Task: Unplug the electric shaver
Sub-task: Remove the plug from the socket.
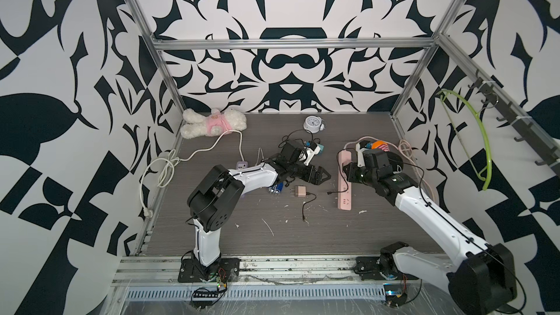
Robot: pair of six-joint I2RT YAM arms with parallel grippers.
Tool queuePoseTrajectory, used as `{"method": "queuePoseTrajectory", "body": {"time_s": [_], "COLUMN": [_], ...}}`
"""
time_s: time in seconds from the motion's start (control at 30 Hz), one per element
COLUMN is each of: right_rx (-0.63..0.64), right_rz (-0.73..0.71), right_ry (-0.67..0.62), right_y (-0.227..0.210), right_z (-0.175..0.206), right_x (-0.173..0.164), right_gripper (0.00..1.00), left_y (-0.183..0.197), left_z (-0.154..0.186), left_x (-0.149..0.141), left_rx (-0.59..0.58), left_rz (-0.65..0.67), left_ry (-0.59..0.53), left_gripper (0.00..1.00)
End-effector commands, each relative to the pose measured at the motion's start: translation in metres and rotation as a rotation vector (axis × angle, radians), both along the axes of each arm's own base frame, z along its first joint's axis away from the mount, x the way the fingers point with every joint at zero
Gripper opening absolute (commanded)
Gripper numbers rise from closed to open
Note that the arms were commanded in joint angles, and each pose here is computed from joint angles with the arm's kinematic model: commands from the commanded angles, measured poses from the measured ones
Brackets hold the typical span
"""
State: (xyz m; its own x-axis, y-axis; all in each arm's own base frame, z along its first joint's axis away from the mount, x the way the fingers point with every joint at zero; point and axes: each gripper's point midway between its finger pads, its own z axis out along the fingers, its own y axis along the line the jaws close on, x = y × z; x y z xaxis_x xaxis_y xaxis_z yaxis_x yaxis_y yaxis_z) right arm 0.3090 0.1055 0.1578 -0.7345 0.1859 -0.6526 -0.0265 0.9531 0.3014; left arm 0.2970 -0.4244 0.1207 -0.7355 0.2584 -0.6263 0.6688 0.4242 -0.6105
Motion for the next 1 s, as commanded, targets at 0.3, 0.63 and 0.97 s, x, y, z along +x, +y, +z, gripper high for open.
{"method": "queuePoseTrajectory", "body": {"time_s": [0.3,0.63,0.97], "right_rx": [0.137,0.198,0.221], "right_rz": [0.042,0.066,0.082], "right_ry": [-0.099,-0.138,-0.148], "right_y": [0.019,0.027,0.03], "right_z": [0.025,0.045,0.055], "right_x": [0.004,0.002,0.0], "right_gripper": [0.0,0.0,0.0], "left_y": [-0.033,-0.042,-0.054], "left_z": [0.006,-0.004,-0.003], "left_x": [-0.003,-0.007,-0.006], "left_rx": [-0.101,-0.112,-0.163], "left_rz": [-0.044,-0.076,-0.101], "left_ry": [-0.022,0.005,0.042], "left_gripper": [0.99,0.99,1.0]}}
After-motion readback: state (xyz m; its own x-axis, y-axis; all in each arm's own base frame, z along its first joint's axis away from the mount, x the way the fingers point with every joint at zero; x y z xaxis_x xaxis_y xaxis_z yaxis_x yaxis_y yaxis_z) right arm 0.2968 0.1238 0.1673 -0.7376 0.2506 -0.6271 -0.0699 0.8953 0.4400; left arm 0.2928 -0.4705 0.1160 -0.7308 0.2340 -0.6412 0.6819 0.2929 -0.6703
